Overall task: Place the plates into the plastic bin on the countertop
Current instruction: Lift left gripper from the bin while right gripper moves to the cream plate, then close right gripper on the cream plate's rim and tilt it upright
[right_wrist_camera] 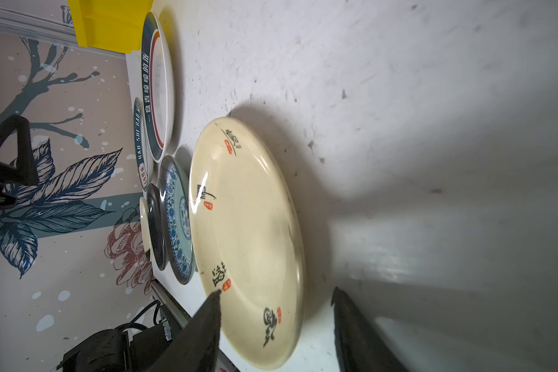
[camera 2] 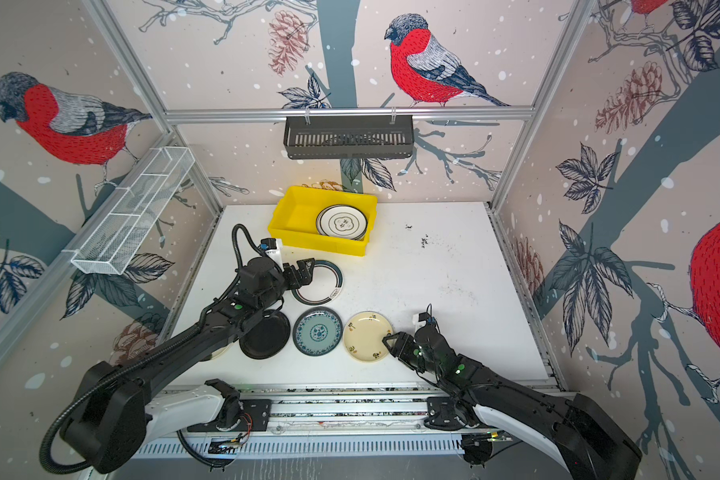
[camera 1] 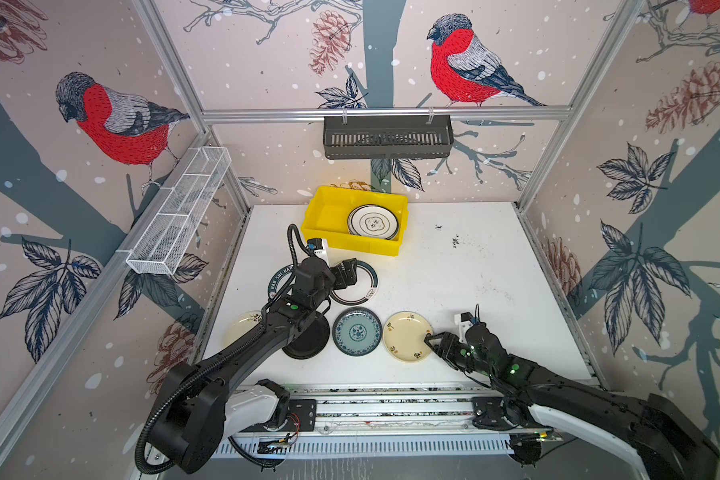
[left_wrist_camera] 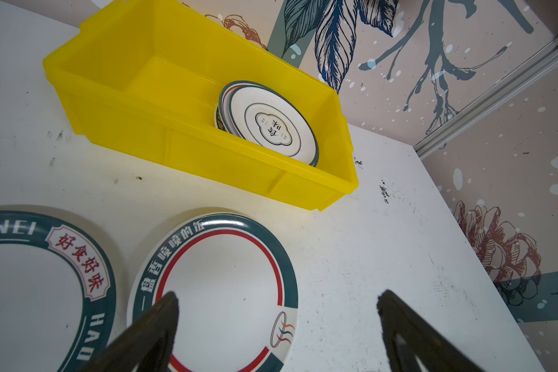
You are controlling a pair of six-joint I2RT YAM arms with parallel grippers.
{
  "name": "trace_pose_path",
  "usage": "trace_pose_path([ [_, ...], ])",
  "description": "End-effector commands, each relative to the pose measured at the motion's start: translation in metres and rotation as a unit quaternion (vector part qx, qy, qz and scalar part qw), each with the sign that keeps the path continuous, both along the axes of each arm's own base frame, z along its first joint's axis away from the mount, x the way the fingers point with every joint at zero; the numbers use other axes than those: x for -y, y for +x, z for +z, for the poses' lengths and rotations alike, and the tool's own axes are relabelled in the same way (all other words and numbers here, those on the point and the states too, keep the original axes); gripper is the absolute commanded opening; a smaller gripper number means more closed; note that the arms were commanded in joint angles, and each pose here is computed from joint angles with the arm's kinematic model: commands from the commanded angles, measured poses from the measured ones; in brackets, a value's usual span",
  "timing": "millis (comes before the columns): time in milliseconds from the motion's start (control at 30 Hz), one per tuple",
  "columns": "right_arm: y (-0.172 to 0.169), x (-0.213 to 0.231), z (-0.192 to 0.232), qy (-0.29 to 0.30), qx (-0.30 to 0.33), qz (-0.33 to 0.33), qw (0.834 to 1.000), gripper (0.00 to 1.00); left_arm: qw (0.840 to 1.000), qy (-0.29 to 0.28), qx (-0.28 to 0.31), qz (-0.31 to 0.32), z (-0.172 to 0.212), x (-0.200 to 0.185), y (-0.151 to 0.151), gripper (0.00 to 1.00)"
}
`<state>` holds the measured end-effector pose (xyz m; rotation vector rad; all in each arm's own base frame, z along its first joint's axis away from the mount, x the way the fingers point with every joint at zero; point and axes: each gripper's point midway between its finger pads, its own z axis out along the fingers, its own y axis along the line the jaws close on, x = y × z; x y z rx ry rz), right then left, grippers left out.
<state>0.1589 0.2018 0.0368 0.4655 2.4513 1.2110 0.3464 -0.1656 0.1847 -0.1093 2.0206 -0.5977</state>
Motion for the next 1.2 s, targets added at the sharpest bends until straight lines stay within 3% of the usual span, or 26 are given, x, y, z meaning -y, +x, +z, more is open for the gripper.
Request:
trace_pose_path([
  [0, 0.004, -0.004, 0.004, 0.017, 0.005, -0.011, 1.0, 0.57, 1.0, -0.015, 0.022, 0.01, 0.007, -0.001, 0.004, 0.96],
  [133, 0.003, -0.01, 0.002, 0.013, 0.0, -0.004, 1.0, 0.56, 1.0, -0.018, 0.016, 0.0, 0.001, 0.004, 0.005, 0.96],
  [533, -0.001, -0.03, -0.011, 0.004, -0.038, 0.011, 0.999, 0.33, 0.999, -0.032, 0.011, -0.034, -0.005, 0.017, 0.004, 0.94],
  [800, 0.003, -0.028, -0.012, 0.0, -0.047, -0.012, 0.999, 0.15, 0.998, -0.04, 0.005, -0.045, -0.011, 0.021, 0.0, 0.94],
  [1167, 0.009, -0.014, -0.005, 0.005, -0.036, -0.06, 0.998, 0.05, 0.997, -0.041, -0.01, -0.06, -0.022, 0.026, -0.003, 0.92],
])
